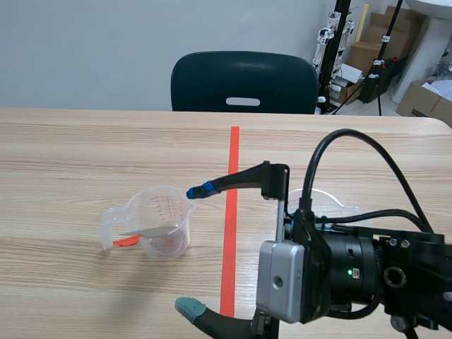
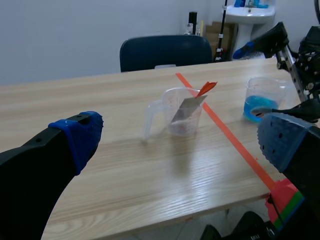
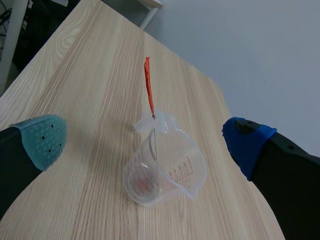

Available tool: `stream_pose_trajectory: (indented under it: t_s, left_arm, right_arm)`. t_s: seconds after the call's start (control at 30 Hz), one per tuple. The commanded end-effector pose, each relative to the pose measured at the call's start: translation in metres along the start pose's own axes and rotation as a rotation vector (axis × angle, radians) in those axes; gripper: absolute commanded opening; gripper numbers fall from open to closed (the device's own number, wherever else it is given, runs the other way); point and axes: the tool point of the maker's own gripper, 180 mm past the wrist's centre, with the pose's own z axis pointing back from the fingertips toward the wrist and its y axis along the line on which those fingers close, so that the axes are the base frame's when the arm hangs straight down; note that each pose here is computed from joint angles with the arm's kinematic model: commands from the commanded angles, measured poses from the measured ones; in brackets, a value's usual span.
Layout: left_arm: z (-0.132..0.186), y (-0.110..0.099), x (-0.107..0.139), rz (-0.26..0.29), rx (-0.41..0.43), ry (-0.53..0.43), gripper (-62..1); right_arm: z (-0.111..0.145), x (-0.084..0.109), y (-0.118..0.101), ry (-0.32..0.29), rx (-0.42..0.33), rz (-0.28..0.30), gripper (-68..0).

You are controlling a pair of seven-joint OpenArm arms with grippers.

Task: Do the redox reaction experiment. lift the metal plate out of the left beaker

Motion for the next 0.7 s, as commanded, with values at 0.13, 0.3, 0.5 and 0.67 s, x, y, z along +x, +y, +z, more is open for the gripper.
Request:
stream_pose_trajectory:
  t_s: [0.13, 0.3, 0.5, 0.67]
  left_arm:
    - [-0.004, -0.012, 0.002, 0.036, 0.003, -0.034, 1.4]
    - [-0.005, -0.03, 0.003, 0.042, 0.005, -0.069, 1.4]
    - [-0.005, -0.046, 0.009, 0.025, 0.009, -0.122, 1.4]
    - [-0.006, -0.048, 0.01, 0.011, 0.041, -0.129, 1.4]
  right_arm:
    - [-0.013, 0.0, -0.007, -0.061, 0.012, 0.018, 0.4]
    - [-0.023, 0.002, -0.007, -0.109, 0.016, 0.036, 0.4]
    - [-0.035, 0.003, -0.011, -0.137, 0.012, 0.049, 0.4]
    - [-0.046, 0.008, -0.018, -0.164, 0.004, 0.065, 0.4]
